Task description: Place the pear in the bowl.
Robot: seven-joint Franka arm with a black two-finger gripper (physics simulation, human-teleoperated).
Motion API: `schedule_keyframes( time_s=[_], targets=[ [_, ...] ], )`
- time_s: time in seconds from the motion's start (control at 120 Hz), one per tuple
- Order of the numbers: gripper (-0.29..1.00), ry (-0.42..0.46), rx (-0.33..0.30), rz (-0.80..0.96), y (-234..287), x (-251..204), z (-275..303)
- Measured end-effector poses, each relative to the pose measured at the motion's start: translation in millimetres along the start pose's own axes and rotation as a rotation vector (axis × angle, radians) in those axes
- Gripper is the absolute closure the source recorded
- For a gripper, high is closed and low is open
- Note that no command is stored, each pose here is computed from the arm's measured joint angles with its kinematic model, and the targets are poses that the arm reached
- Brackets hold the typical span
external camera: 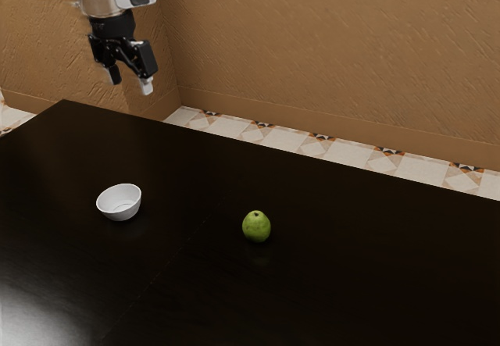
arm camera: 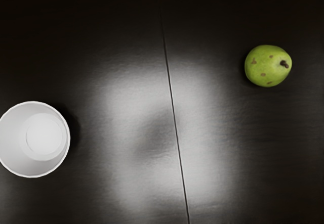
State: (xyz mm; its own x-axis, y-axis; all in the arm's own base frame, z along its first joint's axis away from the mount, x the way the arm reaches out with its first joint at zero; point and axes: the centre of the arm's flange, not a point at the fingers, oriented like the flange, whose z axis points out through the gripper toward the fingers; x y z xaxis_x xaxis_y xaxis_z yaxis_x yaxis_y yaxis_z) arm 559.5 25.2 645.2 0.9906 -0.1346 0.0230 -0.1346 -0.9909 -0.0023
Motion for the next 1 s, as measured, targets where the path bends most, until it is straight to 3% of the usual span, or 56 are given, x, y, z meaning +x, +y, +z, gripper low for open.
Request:
schedule_keyframes(
  time_s=[0.133,0.242,0.408,0.583,0.733,1.0],
  targets=[
    [0.0,0.004,0.002,0.027,11.4,4.2,-0.4],
    [0.0,0.022,0.021,0.035,15.8,40.9,9.2],
    [0.0,0.061,0.017,0.166,93.0,94.2,57.1],
    [0.0,0.064,0.024,0.216,128.3,134.4,117.5],
    [0.0,-0.004,0.038,0.258,157.7,151.9,184.4],
    [0.0,-0.256,0.024,0.197,173.4,136.3,257.1]
  ],
)
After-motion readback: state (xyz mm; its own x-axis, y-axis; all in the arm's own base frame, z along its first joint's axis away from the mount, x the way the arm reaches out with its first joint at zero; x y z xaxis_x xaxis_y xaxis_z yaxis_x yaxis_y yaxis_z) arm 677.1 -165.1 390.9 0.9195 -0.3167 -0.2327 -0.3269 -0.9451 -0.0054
